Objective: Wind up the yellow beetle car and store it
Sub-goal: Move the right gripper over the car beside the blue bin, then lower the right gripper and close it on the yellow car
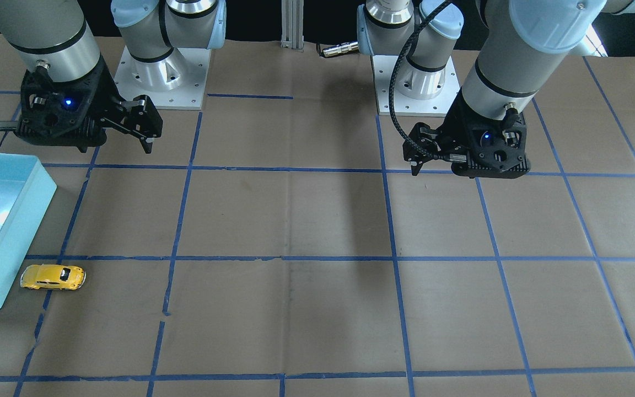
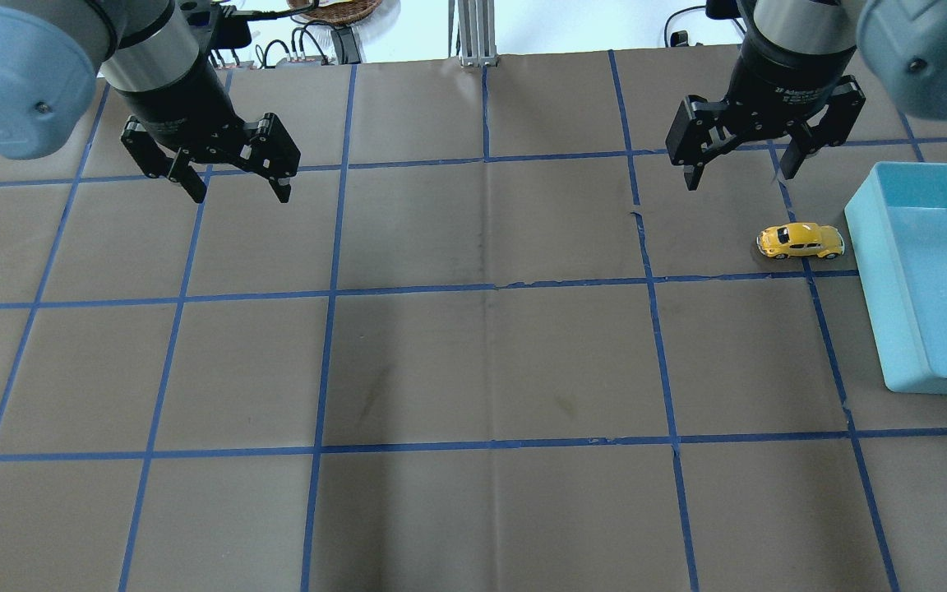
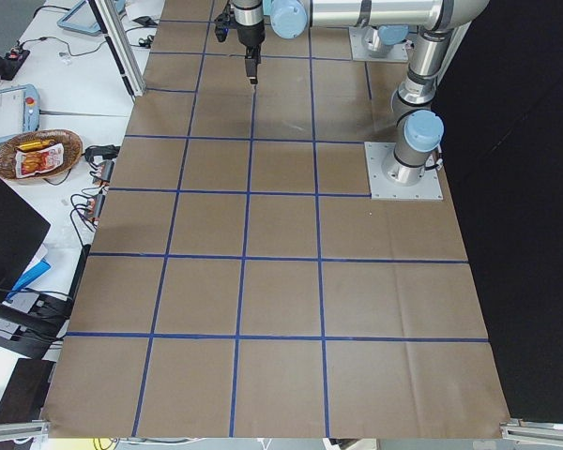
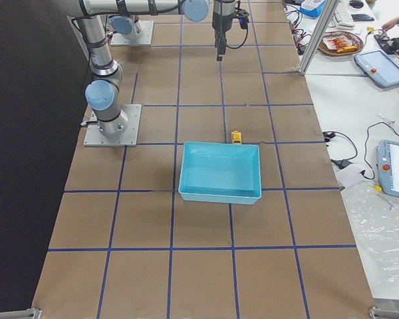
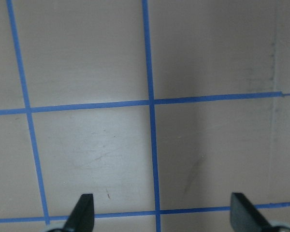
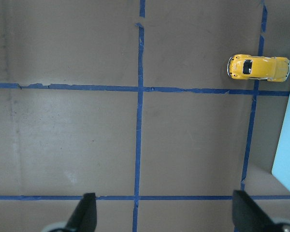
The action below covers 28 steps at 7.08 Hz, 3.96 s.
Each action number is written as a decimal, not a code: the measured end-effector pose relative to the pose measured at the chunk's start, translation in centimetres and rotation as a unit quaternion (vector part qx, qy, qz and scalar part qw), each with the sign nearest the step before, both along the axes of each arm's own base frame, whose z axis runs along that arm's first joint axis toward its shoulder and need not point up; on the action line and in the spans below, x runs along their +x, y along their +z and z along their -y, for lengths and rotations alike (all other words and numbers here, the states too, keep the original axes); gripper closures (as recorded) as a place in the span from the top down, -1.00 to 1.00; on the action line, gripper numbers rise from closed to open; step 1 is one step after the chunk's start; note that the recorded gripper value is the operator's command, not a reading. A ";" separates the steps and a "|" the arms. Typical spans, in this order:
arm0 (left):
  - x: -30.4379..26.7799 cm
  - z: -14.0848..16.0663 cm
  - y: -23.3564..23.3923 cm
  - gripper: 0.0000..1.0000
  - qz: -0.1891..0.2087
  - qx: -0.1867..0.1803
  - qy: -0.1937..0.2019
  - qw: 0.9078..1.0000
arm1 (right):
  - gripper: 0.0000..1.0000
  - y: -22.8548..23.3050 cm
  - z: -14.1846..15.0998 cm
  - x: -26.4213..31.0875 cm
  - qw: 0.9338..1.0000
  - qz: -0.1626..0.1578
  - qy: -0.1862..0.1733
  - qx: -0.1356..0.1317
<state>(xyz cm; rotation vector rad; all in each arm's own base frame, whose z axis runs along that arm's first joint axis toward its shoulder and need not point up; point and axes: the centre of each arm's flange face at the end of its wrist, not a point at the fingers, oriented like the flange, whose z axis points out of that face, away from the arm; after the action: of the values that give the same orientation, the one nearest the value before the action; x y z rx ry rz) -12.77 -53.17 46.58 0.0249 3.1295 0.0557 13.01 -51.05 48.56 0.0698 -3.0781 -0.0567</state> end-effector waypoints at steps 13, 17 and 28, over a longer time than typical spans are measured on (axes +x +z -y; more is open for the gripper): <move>0.9 -4.0 2.7 1.00 0.016 -0.028 0.025 0.999 | 0.98 -9.7 7.8 -14.5 0.876 -0.053 -0.479 0.034; 1.1 -3.9 2.6 1.00 0.012 -0.029 0.026 0.999 | 0.99 -15.4 10.7 -16.8 0.760 -0.148 -0.632 -0.002; 1.1 -4.2 2.8 1.00 0.007 -0.029 0.026 0.999 | 0.97 -28.7 16.3 -21.3 0.706 -0.153 -0.691 -0.022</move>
<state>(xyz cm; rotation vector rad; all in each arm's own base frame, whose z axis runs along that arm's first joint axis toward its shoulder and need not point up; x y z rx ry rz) -11.70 -49.02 49.42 -0.0587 3.1153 -0.0327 -8.33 -67.39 19.85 -1.9350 -2.0444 -0.0468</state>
